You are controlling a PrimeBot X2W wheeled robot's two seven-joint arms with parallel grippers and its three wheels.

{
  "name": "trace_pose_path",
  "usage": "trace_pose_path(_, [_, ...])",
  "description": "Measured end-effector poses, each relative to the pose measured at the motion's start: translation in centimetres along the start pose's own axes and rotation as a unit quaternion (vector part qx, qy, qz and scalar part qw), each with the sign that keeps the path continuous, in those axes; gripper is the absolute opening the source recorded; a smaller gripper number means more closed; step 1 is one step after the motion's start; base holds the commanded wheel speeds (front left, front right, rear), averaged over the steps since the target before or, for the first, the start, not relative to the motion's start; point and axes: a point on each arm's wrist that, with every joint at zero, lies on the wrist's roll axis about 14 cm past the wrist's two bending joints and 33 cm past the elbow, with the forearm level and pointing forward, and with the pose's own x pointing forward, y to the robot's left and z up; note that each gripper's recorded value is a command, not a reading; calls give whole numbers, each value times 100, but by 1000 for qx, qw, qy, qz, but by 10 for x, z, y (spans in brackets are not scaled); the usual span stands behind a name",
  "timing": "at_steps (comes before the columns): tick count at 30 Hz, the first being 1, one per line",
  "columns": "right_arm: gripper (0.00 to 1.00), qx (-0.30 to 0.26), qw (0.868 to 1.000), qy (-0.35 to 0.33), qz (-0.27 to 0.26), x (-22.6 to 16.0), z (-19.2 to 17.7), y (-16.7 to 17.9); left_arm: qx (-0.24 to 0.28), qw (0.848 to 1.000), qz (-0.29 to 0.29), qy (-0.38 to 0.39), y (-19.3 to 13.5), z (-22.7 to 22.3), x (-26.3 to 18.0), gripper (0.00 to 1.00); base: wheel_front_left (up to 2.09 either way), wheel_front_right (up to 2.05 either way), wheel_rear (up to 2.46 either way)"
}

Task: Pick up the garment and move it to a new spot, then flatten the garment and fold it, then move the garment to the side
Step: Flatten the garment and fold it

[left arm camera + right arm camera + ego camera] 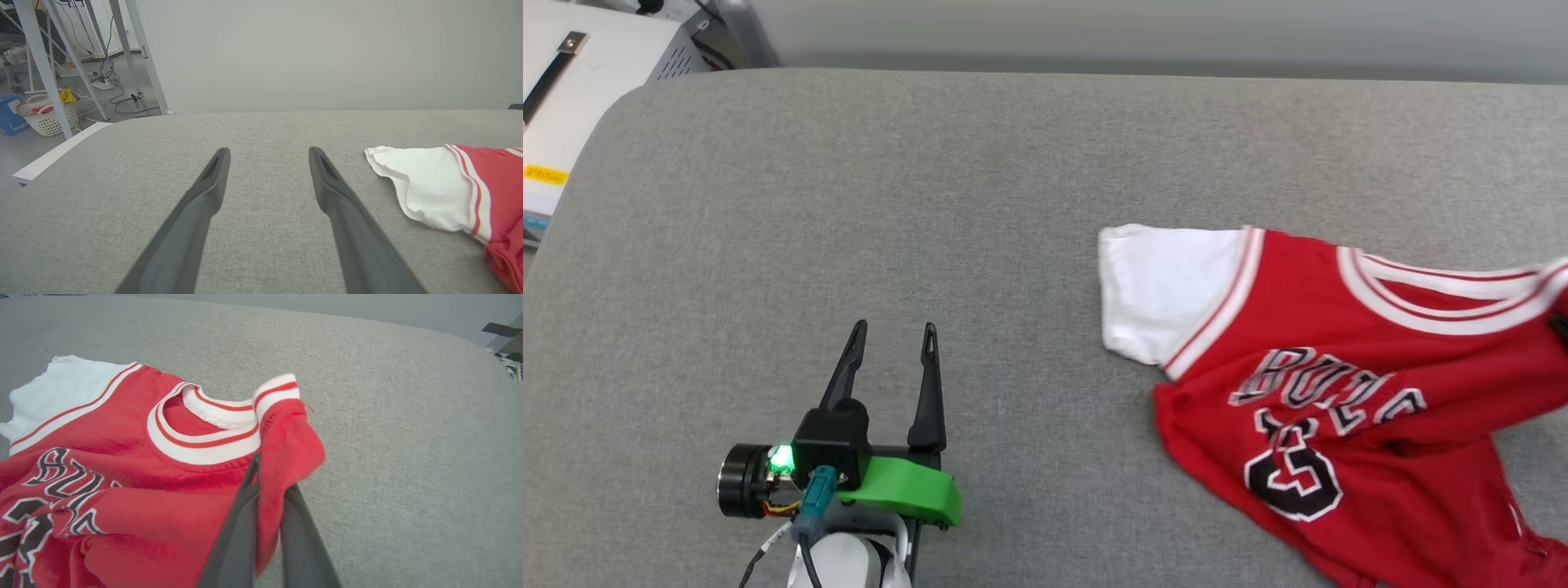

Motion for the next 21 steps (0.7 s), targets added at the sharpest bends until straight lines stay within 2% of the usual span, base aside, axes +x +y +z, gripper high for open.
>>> trace_pose_path(5, [0, 18, 997, -24, -65, -30, 8, -44, -2, 1000, -9, -2, -6, 2, -1, 100, 0, 0, 0])
trace_pose_path(11, [0, 15, 994, -31, -102, -38, 25, -70, -2, 1000, -8, 3, -6, -2, -2, 100, 0, 0, 0])
trace_pose_path(15, [0, -6, 993, -10, -113, -27, 33, -75, -3, 1000, -6, 11, -4, -7, -1, 100, 0, 0, 0])
trace_pose_path(21, [0, -19, 995, 10, -99, 24, 52, -55, -5, 1000, -2, 14, 0, -11, 7, 100, 0, 0, 0])
